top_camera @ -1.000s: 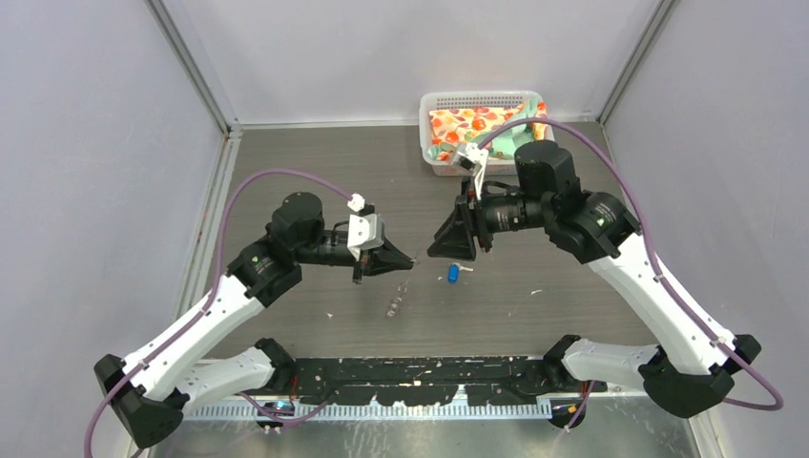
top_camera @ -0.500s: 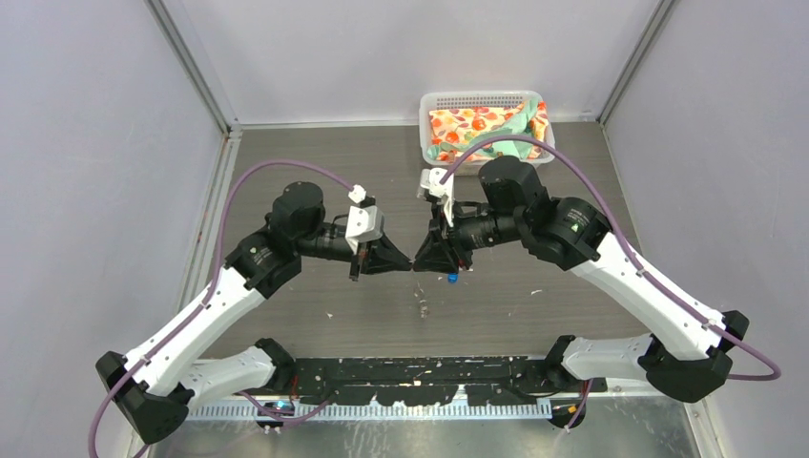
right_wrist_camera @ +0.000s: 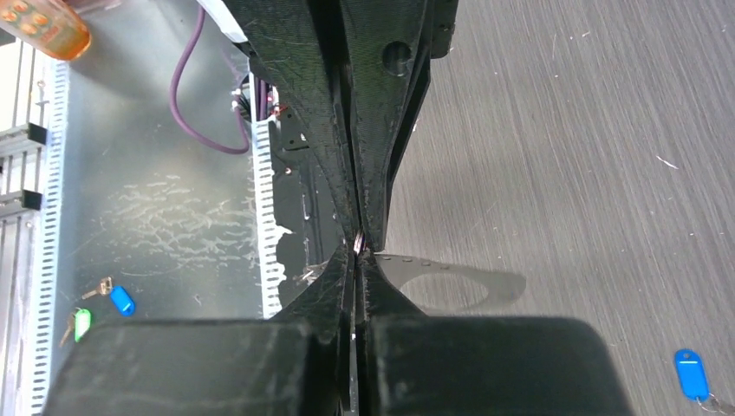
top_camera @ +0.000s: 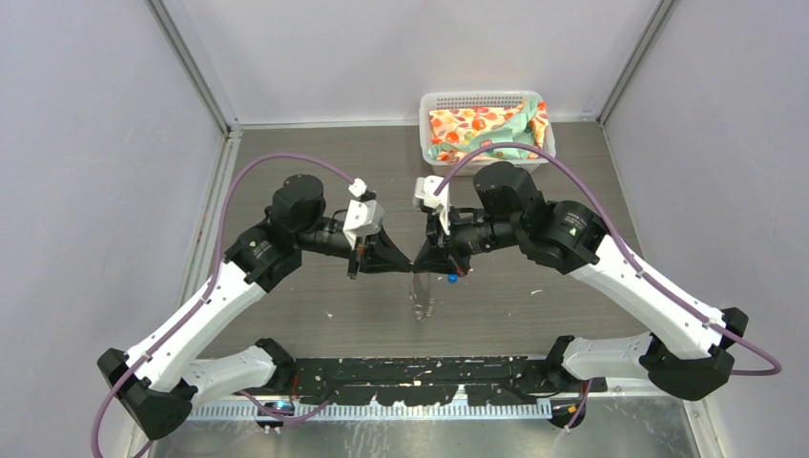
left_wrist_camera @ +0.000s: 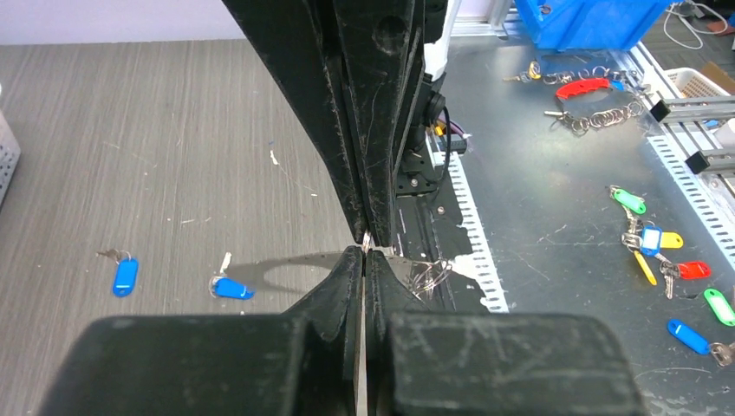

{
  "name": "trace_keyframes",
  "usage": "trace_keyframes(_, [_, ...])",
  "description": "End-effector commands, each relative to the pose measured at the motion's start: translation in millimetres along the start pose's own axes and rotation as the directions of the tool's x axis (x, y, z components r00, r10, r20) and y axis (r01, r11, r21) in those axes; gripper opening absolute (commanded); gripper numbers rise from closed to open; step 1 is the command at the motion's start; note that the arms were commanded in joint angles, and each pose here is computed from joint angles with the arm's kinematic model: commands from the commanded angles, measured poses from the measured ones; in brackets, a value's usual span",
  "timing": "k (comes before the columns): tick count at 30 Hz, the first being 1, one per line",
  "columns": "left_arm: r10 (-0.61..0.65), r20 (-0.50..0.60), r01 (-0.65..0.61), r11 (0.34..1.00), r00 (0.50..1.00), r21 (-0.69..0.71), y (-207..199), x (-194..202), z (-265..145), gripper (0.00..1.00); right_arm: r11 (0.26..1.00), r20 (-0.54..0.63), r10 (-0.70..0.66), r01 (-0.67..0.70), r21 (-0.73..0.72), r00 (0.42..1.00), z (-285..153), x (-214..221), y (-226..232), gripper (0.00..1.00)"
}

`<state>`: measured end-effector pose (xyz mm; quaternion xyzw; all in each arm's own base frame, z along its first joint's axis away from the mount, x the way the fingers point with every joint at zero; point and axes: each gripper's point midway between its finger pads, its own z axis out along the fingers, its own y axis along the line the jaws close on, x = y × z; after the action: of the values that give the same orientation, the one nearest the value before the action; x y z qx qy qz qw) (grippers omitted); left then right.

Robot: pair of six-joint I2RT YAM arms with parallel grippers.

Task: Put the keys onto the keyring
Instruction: Adjust the keyring.

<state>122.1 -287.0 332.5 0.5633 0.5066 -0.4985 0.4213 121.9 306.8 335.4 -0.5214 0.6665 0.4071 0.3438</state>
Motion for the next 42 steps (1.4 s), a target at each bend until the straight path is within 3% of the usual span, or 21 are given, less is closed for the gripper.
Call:
trace_keyframes(1, [0.039,0.042,-0.04,0.999,0.998,0.033,-5.6,-23.6,-2.5,0.0,0.999,0.077,-0.049,0.048,0.015,0.996,-6.2,-20.4,3.6,0.01])
trace_keyframes(5, [0.034,0.053,-0.036,0.999,0.998,0.03,-5.2,-28.2,-2.5,0.0,0.997,0.154,-0.067,0.06,0.051,0.986,-10.7,-22.3,2.5,0.01])
trace_keyframes(6, [0.033,0.059,-0.034,0.999,0.998,0.025,-4.6,-30.1,-2.4,0.07,0.996,0.189,-0.076,0.066,0.058,0.979,-11.6,-24.1,2.6,0.01])
trace_keyframes(7, [0.031,0.066,-0.032,0.999,0.997,0.02,-4.2,-31.8,-2.5,0.23,0.995,0.23,-0.087,0.072,0.071,0.969,-13.8,-28.1,2.3,0.01])
trace_keyframes(8, [0.028,0.071,-0.029,0.999,0.997,0.016,-4.0,-33.0,-2.9,0.32,0.994,0.26,-0.089,0.071,0.08,0.962,-14.6,-28.8,1.9,0.01])
trace_keyframes(11, [0.022,0.081,-0.021,1.0,0.997,-0.005,-3.8,-36.0,-6.8,0.4,0.99,0.352,-0.121,0.088,0.11,0.928,-19.9,-35.4,1.1,0.01])
trace_keyframes(18, [0.019,0.062,-0.013,0.996,0.998,-0.092,7.9,-21.7,-20.6,0.38,0.982,0.466,-0.181,0.138,0.126,0.866,-30.7,-47.1,7.9,0.01])
trace_keyframes(23, [0.031,0.055,-0.023,0.989,0.998,-0.148,26.9,-11.2,-21.0,0.29,0.981,0.465,-0.189,0.151,0.119,0.865,-30.9,-49.6,9.8,0.01])
trace_keyframes(28, [-0.009,0.089,0.019,0.994,0.996,-0.109,23.7,-13.9,-16.7,0.26,0.98,0.476,-0.196,0.152,0.129,0.857,-35.1,-50.7,10.6,0.01])
trace_keyframes(34, [-0.109,0.175,0.115,0.993,0.979,-0.027,15.7,-36.2,-11.1,0.31,0.98,0.503,-0.193,0.143,0.136,0.842,-31.6,-52.7,7.0,0.01])
trace_keyframes(42, [-0.092,0.187,0.08,0.994,0.978,0.071,-7.1,-46.3,-11.8,0.36,0.981,0.567,-0.185,0.115,0.156,0.803,-32.1,-61.8,2.1,0.01])
